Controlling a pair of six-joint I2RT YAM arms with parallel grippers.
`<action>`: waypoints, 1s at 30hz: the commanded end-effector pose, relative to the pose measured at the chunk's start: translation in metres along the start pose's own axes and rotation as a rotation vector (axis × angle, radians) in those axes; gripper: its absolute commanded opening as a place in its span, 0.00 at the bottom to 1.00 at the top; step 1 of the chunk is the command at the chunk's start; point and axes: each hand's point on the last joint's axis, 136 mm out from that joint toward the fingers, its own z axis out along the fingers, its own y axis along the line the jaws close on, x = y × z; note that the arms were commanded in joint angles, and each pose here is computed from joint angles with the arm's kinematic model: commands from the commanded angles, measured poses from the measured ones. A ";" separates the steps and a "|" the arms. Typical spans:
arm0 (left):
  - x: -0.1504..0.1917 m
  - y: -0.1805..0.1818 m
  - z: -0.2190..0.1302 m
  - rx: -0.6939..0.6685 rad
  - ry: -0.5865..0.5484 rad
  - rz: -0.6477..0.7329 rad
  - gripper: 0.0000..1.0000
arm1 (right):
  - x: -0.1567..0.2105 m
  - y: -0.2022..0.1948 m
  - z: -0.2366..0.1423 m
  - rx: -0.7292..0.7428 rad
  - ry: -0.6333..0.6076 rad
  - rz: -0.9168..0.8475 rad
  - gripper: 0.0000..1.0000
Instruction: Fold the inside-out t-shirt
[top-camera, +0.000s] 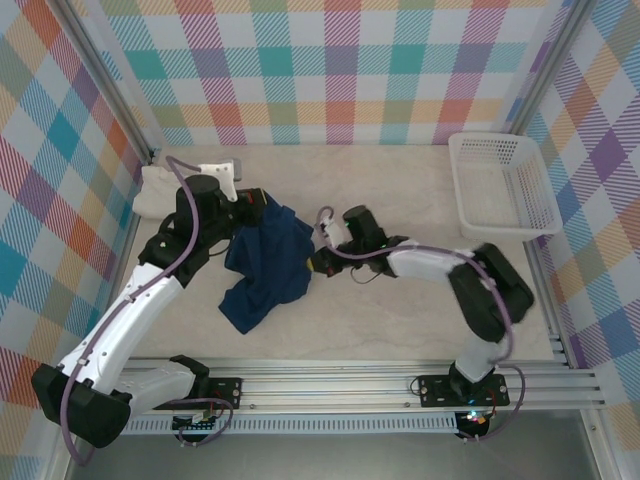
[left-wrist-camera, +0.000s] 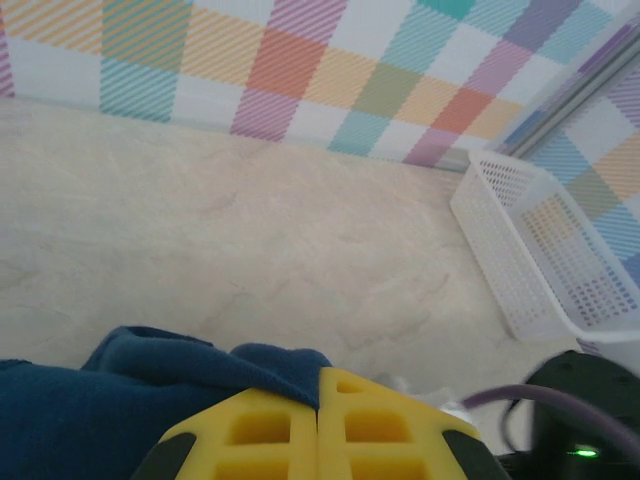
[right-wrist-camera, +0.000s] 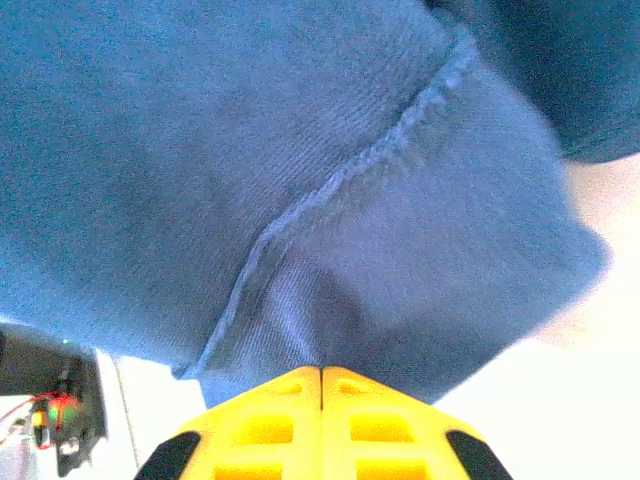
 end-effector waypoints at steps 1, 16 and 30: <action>-0.070 -0.036 -0.037 0.105 -0.220 0.012 0.00 | -0.108 0.060 -0.131 0.121 -0.340 -0.292 0.00; -0.152 -0.114 -0.105 0.375 -0.358 0.032 0.00 | -0.171 0.161 -0.344 0.454 -0.755 -0.542 0.00; -0.130 -0.091 -0.101 0.287 -0.331 0.035 0.00 | -0.179 0.140 -0.329 0.498 -0.722 -0.477 0.00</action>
